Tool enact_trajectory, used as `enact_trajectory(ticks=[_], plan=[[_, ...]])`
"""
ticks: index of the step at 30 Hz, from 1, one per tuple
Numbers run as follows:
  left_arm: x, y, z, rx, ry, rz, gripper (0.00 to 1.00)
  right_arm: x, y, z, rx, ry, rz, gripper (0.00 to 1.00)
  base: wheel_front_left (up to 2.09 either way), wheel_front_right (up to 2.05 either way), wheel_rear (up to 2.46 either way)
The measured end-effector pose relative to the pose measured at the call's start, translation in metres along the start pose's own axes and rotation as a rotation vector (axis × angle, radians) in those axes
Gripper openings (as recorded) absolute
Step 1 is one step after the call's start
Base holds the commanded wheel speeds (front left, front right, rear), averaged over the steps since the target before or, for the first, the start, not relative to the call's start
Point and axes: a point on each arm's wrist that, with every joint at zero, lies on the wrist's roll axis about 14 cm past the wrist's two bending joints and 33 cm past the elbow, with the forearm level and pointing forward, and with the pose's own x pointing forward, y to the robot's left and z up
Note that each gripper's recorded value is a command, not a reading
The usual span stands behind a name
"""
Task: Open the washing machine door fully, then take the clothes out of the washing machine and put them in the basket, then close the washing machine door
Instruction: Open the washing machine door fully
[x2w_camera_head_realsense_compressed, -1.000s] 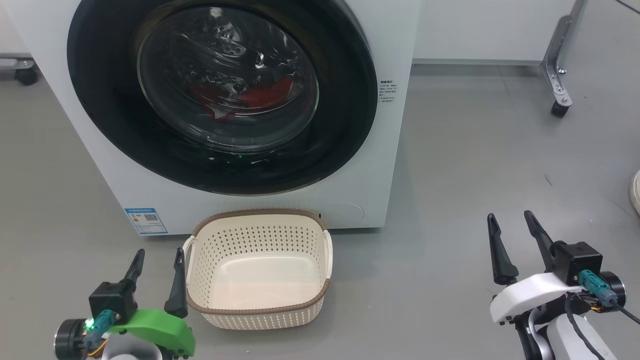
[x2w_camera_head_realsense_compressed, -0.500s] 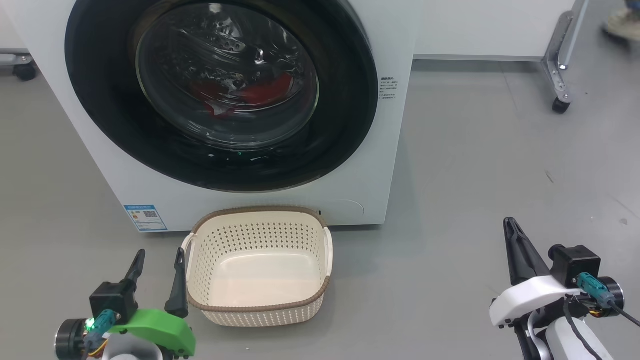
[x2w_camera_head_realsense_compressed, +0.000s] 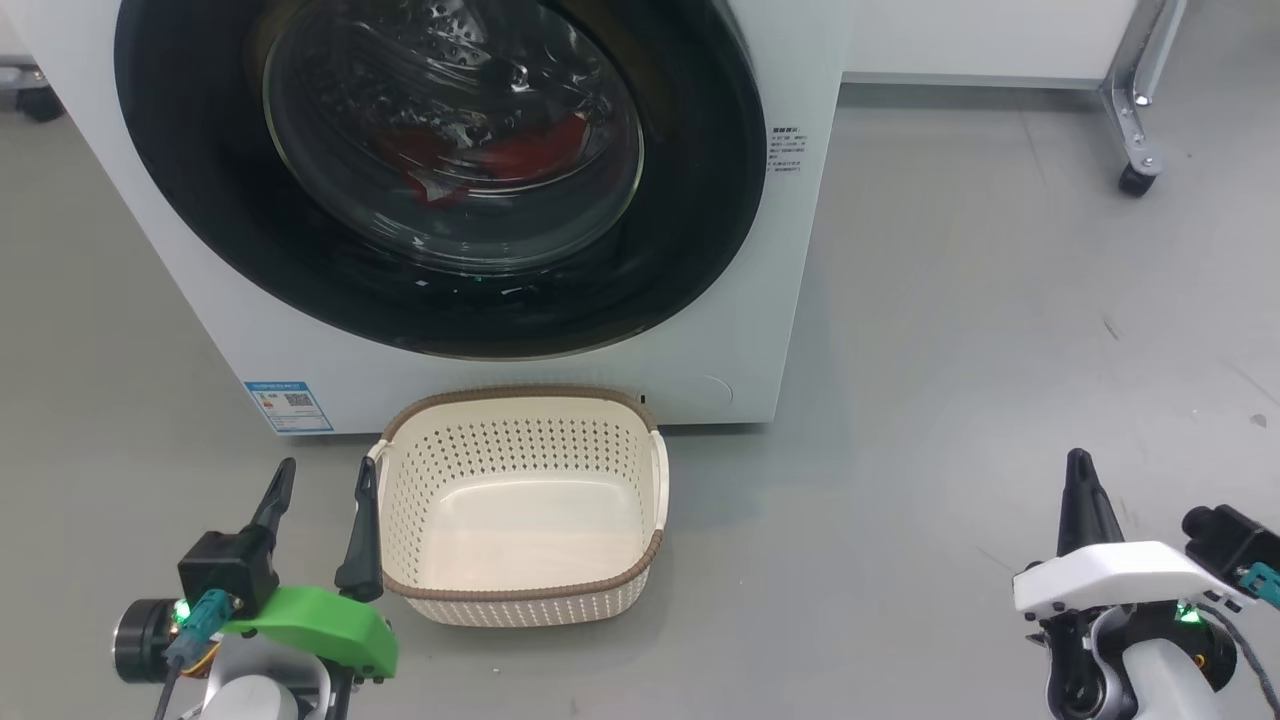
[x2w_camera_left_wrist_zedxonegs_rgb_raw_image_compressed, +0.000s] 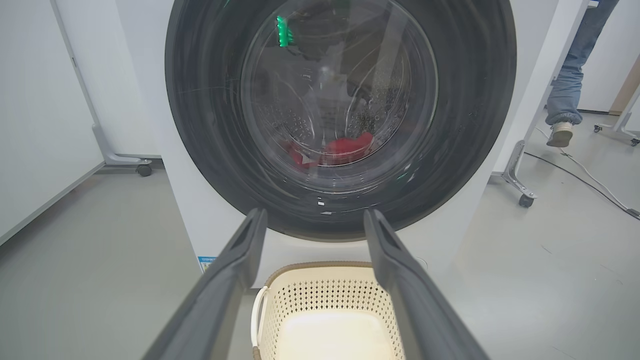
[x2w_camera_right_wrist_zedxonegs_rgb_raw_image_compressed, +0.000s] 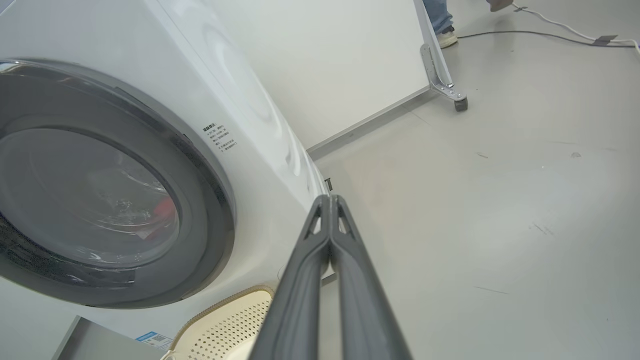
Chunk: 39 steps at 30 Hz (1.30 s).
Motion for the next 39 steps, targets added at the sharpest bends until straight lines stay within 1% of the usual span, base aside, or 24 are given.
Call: enact_trajectory(ticks=[4, 8, 12, 15, 19, 22, 23, 24, 28, 33, 36, 37, 38, 39], plan=[[0.007, -0.001, 0.001, -0.001, -0.003, -0.004, 1.00, 0.014, -0.008, 0.002, 0.209, 0.009, -0.046, 0.00, 0.00, 0.00, 0.00], [0.014, -0.003, 0.001, -0.008, -0.007, -0.009, 1.00, 0.033, -0.005, 0.005, 0.389, 0.031, -0.051, 0.00, 0.00, 0.00, 0.00], [0.022, -0.002, 0.000, -0.007, -0.005, -0.008, 1.00, 0.056, 0.008, 0.008, 0.540, 0.071, -0.016, 0.00, 0.00, 0.00, 0.00], [0.028, -0.002, 0.000, -0.002, -0.009, -0.012, 1.00, 0.074, 0.021, 0.012, 0.633, 0.093, 0.023, 0.00, 0.00, 0.00, 0.00], [0.039, -0.003, 0.002, 0.003, -0.018, -0.017, 1.00, 0.098, 0.041, 0.017, 0.714, 0.125, 0.086, 0.00, 0.00, 0.00, 0.00], [0.046, -0.003, 0.000, -0.001, -0.017, -0.018, 1.00, 0.116, 0.057, 0.020, 0.722, 0.152, 0.139, 0.00, 0.00, 0.00, 0.00], [0.049, -0.003, -0.001, -0.003, -0.016, -0.018, 1.00, 0.122, 0.063, 0.021, 0.714, 0.159, 0.156, 0.00, 0.00, 0.00, 0.00], [0.051, -0.003, -0.002, -0.005, -0.015, -0.019, 1.00, 0.127, 0.067, 0.021, 0.683, 0.167, 0.171, 0.00, 0.00, 0.00, 0.00], [0.061, -0.005, -0.005, -0.008, -0.016, -0.027, 1.00, 0.150, 0.079, 0.025, 0.671, 0.186, 0.218, 0.00, 0.00, 0.00, 0.00], [0.073, 0.000, -0.011, -0.011, -0.009, -0.019, 1.00, 0.181, 0.091, 0.032, 0.693, 0.191, 0.263, 0.00, 0.00, 0.00, 0.00], [0.080, 0.003, -0.015, -0.013, -0.003, -0.015, 1.00, 0.197, 0.101, 0.030, 0.696, 0.214, 0.288, 0.00, 0.00, 0.00, 0.00], [0.080, 0.003, -0.015, -0.013, -0.003, -0.015, 1.00, 0.197, 0.101, 0.030, 0.696, 0.214, 0.288, 0.00, 0.00, 0.00, 0.00], [0.085, 0.005, -0.018, -0.013, -0.002, -0.011, 1.00, 0.207, 0.108, 0.027, 0.706, 0.231, 0.310, 0.00, 0.00, 0.00, 0.00], [0.085, 0.005, -0.018, -0.013, -0.002, -0.011, 1.00, 0.207, 0.108, 0.027, 0.706, 0.231, 0.310, 0.00, 0.00, 0.00, 0.00]])
